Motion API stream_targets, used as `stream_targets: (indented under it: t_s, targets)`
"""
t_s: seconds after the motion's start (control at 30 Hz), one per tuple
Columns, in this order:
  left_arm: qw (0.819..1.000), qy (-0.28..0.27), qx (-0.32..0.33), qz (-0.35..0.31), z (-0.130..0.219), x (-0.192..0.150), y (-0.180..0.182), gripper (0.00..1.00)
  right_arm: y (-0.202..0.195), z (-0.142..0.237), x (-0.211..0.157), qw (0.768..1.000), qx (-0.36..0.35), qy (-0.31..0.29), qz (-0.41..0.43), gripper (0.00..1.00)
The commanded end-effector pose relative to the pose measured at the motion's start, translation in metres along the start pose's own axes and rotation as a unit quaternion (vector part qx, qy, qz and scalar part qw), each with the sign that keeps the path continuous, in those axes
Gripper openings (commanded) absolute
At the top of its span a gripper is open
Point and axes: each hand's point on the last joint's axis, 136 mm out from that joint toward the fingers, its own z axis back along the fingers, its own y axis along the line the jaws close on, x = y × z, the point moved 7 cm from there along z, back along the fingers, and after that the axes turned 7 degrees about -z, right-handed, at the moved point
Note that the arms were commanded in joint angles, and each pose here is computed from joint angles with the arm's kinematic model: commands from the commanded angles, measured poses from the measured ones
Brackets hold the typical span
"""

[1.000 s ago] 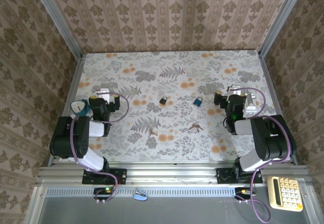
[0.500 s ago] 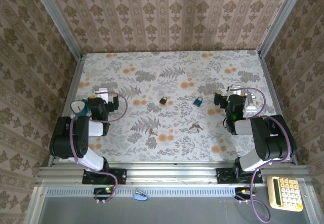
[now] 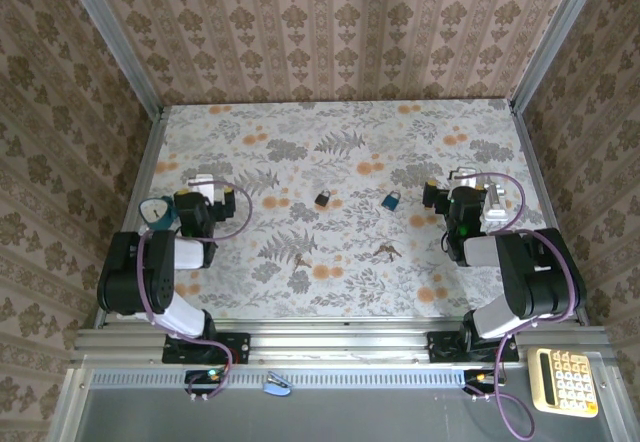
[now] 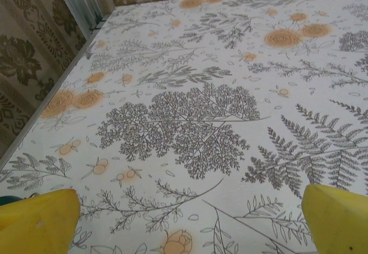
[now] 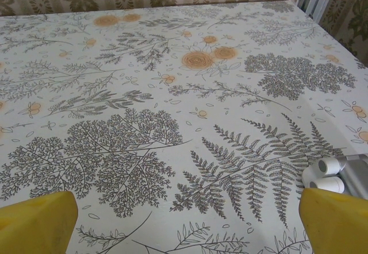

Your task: Unlock with the key

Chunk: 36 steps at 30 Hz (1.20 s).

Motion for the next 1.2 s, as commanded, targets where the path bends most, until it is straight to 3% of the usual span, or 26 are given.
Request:
stream_targets:
  t_s: [0.0,0.2,0.27,0.33,0.43,0.53,0.63,0.8,0.97,1.1,1.17]
  targets:
    - [1.000,-0.012,0.013,-0.004,0.005,0.030,0.005,1.00,0.008,0.007,0.030,1.000,0.000,-0.007,0.012,1.00]
    - [0.997,-0.008,0.070,0.008,0.020,0.063,0.013,1.00,0.013,0.028,0.079,0.999,0.008,0.006,-0.040,1.00]
    - [0.998,-0.011,0.057,0.038,0.024,0.074,0.015,1.00,0.015,0.031,0.085,0.996,0.008,0.037,-0.084,1.00]
    - [0.995,-0.012,0.026,0.099,0.032,0.081,0.012,1.00,0.005,0.034,0.080,0.979,-0.046,0.098,-0.171,1.00]
    - [0.985,-0.041,-0.019,0.169,0.047,0.098,0.010,1.00,0.014,0.028,0.079,0.968,0.009,0.149,-0.201,0.97]
    - [0.974,-0.061,-0.055,0.210,0.062,0.102,0.007,1.00,0.029,0.031,0.079,0.957,0.078,0.153,-0.232,0.89]
    - [0.970,0.004,-0.081,0.230,0.070,0.097,0.001,1.00,0.040,0.040,0.080,0.942,0.117,0.164,-0.268,0.83]
    - [0.955,0.099,-0.125,0.250,0.096,0.077,-0.019,0.92,0.081,0.063,0.069,0.924,0.160,0.264,-0.226,0.64]
    - [0.918,0.214,-0.149,0.298,0.119,0.030,-0.041,0.80,0.135,0.090,0.040,0.900,0.213,0.344,-0.162,0.56]
    - [0.890,0.264,-0.170,0.330,0.134,-0.003,-0.058,0.78,0.176,0.109,0.013,0.878,0.255,0.388,-0.119,0.60]
    - [0.882,0.277,-0.176,0.338,0.141,-0.013,-0.063,0.78,0.193,0.116,-0.004,0.874,0.249,0.407,-0.092,0.53]
